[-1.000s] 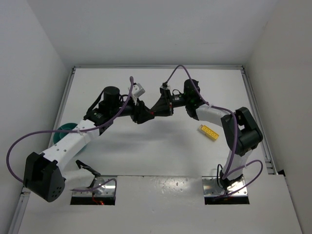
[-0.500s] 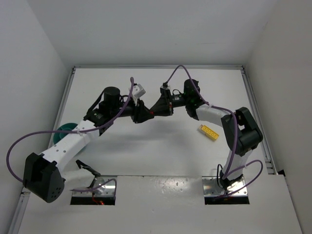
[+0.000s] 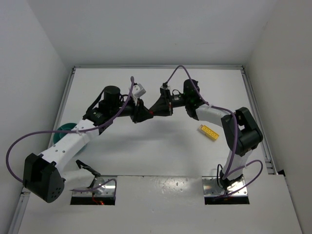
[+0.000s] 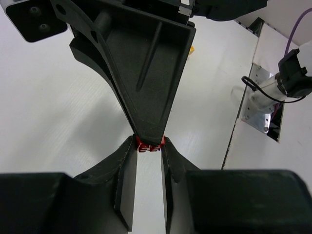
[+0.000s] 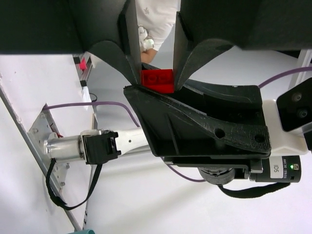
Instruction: Sort the legos into containers by color
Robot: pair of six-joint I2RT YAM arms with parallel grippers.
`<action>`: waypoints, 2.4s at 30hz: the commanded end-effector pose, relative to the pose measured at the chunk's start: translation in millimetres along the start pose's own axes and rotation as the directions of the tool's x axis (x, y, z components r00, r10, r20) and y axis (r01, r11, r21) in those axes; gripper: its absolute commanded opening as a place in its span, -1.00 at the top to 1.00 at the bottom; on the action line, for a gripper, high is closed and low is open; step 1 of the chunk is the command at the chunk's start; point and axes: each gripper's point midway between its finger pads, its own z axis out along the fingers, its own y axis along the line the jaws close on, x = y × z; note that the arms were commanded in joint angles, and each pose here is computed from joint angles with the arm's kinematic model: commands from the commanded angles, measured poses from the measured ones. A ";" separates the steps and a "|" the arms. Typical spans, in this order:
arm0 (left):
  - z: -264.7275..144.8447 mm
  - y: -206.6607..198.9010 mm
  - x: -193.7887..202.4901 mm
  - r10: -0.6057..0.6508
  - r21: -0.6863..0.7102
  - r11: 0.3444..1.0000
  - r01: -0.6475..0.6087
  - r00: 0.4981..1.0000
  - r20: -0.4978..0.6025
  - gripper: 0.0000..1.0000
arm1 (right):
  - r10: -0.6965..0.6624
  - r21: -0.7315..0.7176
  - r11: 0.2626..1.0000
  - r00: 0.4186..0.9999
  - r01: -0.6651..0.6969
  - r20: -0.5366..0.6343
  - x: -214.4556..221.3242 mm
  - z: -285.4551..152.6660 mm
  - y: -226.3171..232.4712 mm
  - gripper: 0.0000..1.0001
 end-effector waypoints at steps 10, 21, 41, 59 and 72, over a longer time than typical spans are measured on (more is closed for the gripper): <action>-46.2 4.4 -18.4 0.148 -0.096 0.985 -0.147 0.989 0.012 0.93 | -0.101 -0.004 0.995 0.993 0.102 0.066 -23.7 -36.1 14.7 -0.22; -148.2 95.7 48.7 -0.152 -0.593 0.785 -0.180 0.871 -0.466 0.97 | -0.543 0.428 0.774 0.836 0.466 0.072 -64.5 -105.7 -8.1 -0.42; -353.7 88.5 158.0 -0.579 -0.786 0.472 -0.401 0.531 -0.619 0.97 | -0.695 0.838 0.329 0.712 0.435 -0.097 -67.5 -177.7 -25.1 -0.42; -362.9 112.7 200.6 -0.610 -0.820 0.539 -0.193 0.582 -0.538 0.94 | -0.667 0.834 0.348 0.738 0.428 -0.100 -69.4 -175.7 -37.9 -0.42; -355.6 118.7 208.1 -0.620 -0.817 0.559 -0.138 0.584 -0.523 0.75 | -0.661 0.835 0.351 0.744 0.425 -0.101 -70.5 -175.5 -41.1 -0.42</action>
